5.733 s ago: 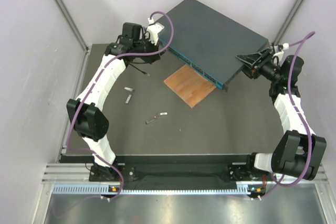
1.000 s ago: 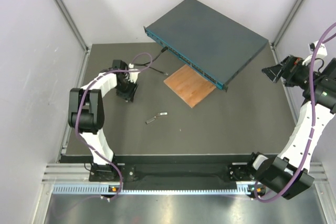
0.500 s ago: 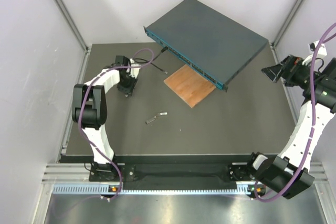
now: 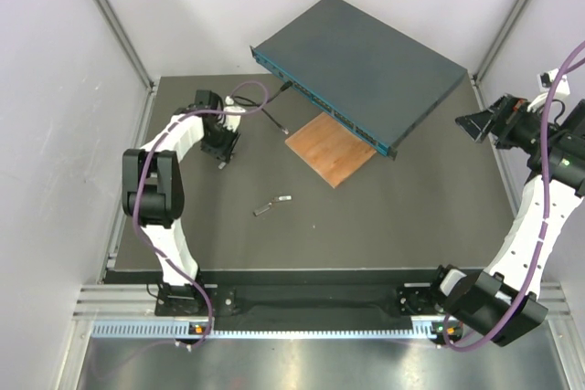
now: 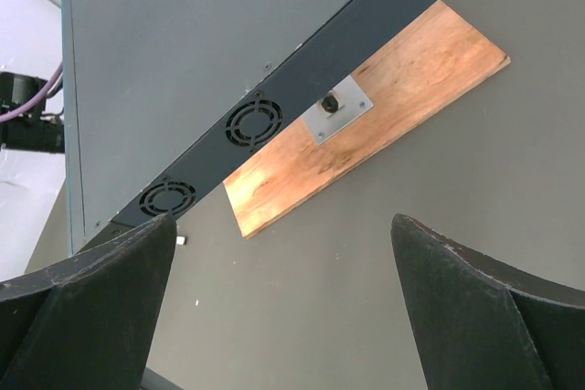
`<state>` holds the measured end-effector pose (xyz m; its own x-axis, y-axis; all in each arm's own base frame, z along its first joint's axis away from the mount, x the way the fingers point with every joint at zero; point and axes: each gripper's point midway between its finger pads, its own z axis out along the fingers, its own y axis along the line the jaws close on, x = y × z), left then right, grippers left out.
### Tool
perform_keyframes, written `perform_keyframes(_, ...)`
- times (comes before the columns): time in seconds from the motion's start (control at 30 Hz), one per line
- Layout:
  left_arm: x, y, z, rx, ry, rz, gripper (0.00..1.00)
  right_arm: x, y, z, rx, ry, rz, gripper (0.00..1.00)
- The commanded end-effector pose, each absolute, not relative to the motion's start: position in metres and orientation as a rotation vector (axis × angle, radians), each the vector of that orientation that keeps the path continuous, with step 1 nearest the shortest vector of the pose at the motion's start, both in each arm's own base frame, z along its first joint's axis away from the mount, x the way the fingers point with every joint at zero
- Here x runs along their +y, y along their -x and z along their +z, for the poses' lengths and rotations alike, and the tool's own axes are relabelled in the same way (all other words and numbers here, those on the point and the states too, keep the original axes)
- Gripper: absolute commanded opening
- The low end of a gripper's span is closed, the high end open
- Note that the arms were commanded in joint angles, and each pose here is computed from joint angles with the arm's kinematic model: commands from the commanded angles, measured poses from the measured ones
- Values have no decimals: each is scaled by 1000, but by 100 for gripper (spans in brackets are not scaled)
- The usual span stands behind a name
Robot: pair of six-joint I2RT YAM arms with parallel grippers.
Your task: Insert the plug into the switch port
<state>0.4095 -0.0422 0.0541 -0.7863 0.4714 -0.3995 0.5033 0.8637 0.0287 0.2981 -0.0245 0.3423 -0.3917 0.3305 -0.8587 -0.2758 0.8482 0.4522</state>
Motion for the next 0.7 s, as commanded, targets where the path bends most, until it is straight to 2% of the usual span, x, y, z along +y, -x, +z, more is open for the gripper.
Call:
perform_keyframes(0.0,-48,-428,61,2591,-764,-128,44,-24,-302,364,1805,34,622,100)
perform_keyframes(0.27,-51,-433,38,2636,-781,-149,43,-24,-302,362,1809,32,620,100)
perform_keyframes(0.4,-48,-424,29,2665,-788,-120,38,-24,-302,363,1807,33,621,100)
perform_keyframes(0.53,-42,-408,31,2686,-777,-85,26,-24,-302,366,1802,39,615,100)
perform_keyframes(0.67,-36,-378,34,2730,-768,-70,9,-23,-304,369,1794,46,617,100)
